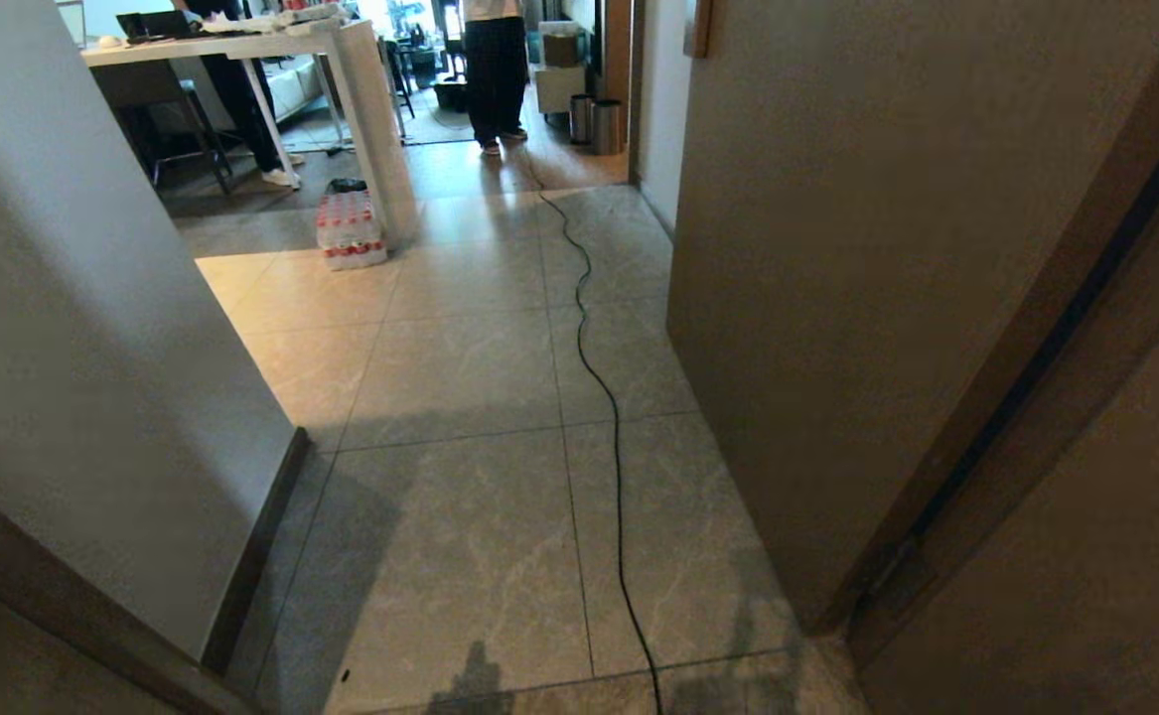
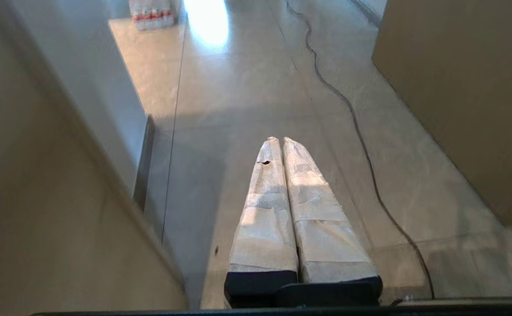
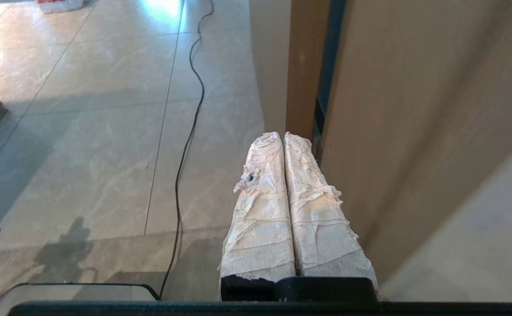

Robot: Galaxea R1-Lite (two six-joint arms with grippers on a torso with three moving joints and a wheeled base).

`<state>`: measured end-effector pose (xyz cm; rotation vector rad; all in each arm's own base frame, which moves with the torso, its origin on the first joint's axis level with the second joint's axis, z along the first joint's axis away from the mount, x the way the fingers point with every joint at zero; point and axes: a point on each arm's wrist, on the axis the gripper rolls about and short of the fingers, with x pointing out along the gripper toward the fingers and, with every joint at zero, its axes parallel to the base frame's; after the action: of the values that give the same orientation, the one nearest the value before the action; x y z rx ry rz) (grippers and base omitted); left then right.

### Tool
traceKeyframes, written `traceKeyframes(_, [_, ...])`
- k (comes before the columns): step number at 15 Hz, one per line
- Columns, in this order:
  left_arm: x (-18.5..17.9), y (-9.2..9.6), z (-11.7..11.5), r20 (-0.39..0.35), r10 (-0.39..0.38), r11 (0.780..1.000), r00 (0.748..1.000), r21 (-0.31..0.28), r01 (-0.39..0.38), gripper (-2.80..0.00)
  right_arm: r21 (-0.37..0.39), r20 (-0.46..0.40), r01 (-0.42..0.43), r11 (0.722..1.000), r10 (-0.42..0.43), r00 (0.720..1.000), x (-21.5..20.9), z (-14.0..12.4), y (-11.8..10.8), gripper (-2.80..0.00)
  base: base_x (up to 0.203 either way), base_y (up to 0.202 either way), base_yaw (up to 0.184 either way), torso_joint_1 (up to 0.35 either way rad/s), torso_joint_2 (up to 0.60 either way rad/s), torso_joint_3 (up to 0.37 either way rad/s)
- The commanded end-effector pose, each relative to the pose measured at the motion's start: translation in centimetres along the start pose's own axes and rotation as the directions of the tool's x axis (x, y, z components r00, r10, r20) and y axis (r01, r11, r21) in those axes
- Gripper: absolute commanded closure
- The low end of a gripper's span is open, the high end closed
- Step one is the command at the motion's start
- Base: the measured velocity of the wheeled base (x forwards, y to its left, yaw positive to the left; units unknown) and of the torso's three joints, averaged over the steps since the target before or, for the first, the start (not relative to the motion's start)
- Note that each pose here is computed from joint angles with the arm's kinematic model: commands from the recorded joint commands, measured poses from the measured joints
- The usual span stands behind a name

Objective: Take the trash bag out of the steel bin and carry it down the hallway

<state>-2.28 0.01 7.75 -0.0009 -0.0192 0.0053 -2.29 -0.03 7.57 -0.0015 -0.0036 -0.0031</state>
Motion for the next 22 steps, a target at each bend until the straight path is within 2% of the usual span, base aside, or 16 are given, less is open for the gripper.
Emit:
traceKeyframes(1, [0.08, 0.0, -0.28, -0.008, 0.001, 1.0, 1.0, 0.001, -0.001, 0.0, 0.0, -0.001, 0.0, 1.0, 0.0, 1.0, 0.01, 0.01, 0.0, 0.0, -0.145, 0.0, -0.005, -0.001, 0.0, 0.002])
traceKeyframes(22, [0.08, 0.0, -0.26, -0.007, -0.001, 1.0, 1.0, 0.005, 0.001, 0.0, 0.0, 0.001, 0.0, 1.0, 0.0, 1.0, 0.01, 0.02, 0.0, 0.0, -0.003, 0.0, 0.0, 0.0, 0.0, 0.0])
